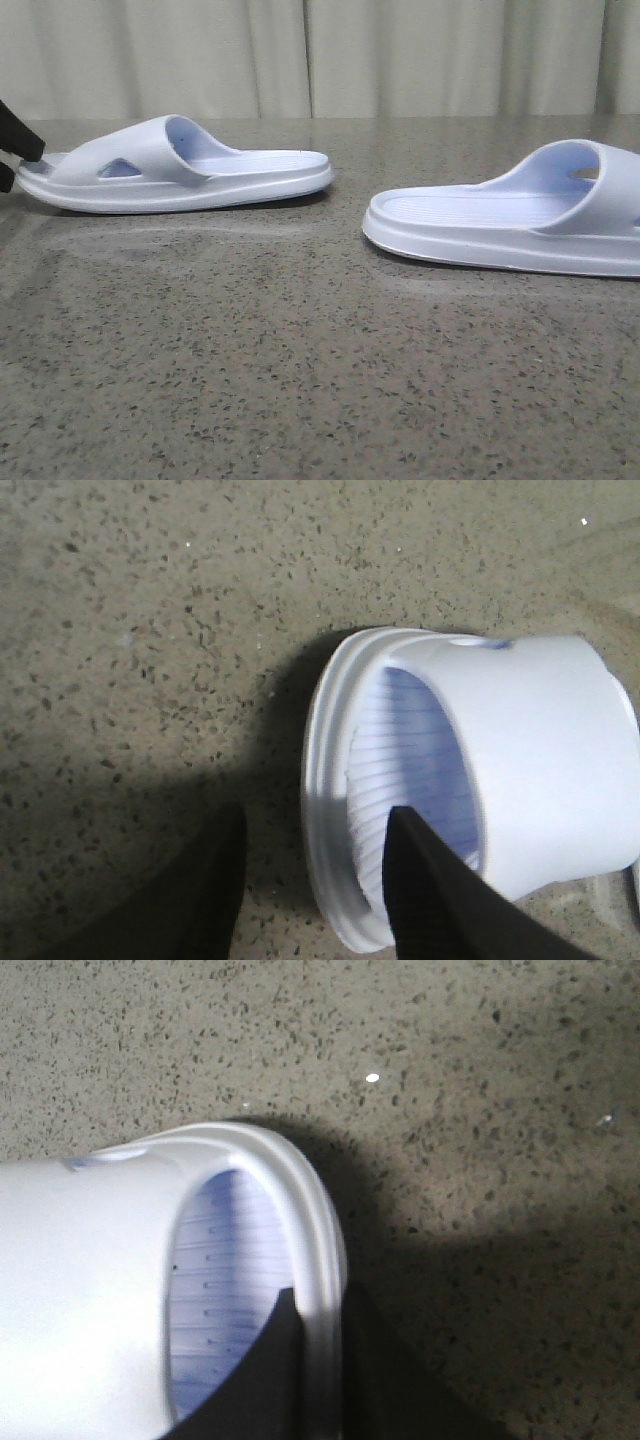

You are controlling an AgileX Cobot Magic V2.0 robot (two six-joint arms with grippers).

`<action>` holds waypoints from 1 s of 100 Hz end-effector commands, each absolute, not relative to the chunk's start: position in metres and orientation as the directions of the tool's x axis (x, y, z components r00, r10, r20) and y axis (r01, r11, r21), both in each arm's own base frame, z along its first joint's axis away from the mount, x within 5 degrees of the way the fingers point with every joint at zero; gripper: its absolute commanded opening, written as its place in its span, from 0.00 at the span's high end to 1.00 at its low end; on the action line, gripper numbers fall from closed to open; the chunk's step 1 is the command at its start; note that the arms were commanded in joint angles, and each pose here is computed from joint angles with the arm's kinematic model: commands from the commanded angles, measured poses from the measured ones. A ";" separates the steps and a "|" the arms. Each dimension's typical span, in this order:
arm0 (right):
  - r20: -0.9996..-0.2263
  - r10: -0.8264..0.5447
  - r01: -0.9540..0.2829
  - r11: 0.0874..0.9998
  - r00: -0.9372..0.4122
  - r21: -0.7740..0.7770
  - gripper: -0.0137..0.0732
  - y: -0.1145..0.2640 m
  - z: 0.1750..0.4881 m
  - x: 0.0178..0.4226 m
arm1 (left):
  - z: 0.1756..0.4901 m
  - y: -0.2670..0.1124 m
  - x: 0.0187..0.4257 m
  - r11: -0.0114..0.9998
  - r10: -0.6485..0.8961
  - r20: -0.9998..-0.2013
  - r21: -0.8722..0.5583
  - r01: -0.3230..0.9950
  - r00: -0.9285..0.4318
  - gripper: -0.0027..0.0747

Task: Insert blue slippers together front up
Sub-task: 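Lift both slippers and swing them toward each other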

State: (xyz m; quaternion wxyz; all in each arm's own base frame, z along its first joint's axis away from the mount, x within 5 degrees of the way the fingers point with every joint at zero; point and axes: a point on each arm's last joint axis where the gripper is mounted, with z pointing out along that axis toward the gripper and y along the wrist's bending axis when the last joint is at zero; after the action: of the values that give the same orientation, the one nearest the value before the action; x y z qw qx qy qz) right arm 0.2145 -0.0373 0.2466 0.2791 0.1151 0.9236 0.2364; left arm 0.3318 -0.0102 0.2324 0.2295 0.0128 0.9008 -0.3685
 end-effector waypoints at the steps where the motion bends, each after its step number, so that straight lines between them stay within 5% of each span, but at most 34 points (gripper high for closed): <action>1: -0.511 0.350 0.060 0.864 -0.785 0.500 0.97 -0.038 0.259 0.218 | 0.249 -0.021 0.336 0.689 -0.159 -0.469 -0.683 0.243 -0.869 0.60; 29: -0.511 0.350 0.060 0.864 -0.785 0.500 0.97 -0.038 0.259 0.218 | 0.236 -0.034 0.343 0.648 -0.153 -0.447 -0.719 0.252 -0.881 0.63; 43: -0.511 0.350 0.060 0.864 -0.785 0.500 0.97 -0.038 0.259 0.218 | 0.237 -0.036 0.341 0.631 -0.118 -0.456 -0.721 0.288 -0.882 0.94; 100: -0.572 0.386 -0.027 0.813 -0.723 0.582 0.97 -0.035 0.299 0.231 | 0.296 -0.039 0.302 0.648 -0.014 -0.569 -0.631 0.426 -0.822 0.95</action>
State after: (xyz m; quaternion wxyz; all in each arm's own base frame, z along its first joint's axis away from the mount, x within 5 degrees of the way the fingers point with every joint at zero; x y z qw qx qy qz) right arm 0.2266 -0.0372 0.2753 0.3165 0.1071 0.9055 0.2615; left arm 0.3137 -0.0337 0.2672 0.2529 0.1042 0.8803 -0.3878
